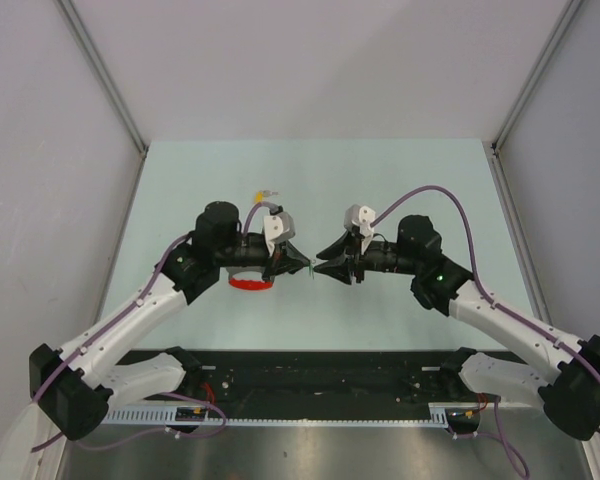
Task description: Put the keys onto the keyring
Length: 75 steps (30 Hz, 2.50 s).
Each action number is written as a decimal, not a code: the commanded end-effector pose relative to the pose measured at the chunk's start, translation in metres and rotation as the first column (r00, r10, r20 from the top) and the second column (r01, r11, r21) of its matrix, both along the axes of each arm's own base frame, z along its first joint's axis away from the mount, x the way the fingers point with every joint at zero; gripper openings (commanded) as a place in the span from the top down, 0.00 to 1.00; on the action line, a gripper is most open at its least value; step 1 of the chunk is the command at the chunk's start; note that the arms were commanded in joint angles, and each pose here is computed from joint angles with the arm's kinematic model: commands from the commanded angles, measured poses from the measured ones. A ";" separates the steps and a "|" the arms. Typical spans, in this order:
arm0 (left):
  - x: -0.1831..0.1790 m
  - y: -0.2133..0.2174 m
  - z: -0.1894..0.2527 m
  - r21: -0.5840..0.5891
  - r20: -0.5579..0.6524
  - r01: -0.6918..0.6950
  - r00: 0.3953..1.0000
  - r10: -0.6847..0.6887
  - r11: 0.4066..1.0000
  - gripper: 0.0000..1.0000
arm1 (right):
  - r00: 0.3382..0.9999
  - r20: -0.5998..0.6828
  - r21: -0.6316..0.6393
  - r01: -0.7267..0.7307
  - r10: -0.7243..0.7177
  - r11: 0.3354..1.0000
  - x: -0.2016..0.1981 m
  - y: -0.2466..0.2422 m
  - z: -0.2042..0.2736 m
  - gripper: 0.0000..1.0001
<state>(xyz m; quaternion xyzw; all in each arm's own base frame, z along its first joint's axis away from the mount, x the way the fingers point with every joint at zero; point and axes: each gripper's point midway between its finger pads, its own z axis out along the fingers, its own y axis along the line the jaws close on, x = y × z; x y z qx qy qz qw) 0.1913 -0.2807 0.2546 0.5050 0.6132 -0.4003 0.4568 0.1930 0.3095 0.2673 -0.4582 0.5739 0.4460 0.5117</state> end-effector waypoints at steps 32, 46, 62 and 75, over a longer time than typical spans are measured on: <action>-0.005 0.000 0.002 0.025 0.005 0.041 0.999 -0.041 0.999 1.00 | 0.996 0.052 -0.064 -0.073 0.076 0.995 0.001 0.015 0.002 0.95; 0.017 0.016 0.019 0.000 0.084 -0.151 0.985 0.151 0.989 0.42 | 0.983 -0.057 -0.161 0.161 -0.172 0.974 0.029 -0.014 -0.024 1.00; 0.050 0.072 0.061 -0.130 0.209 -0.517 0.820 0.533 0.846 0.20 | 0.605 -0.349 -0.528 0.503 -0.715 0.684 0.015 -0.109 -0.153 1.00; 0.056 0.076 0.054 -0.096 0.211 -0.547 0.805 0.554 0.831 0.20 | 0.472 -0.342 -0.523 0.623 -0.812 0.582 0.099 -0.125 -0.195 1.00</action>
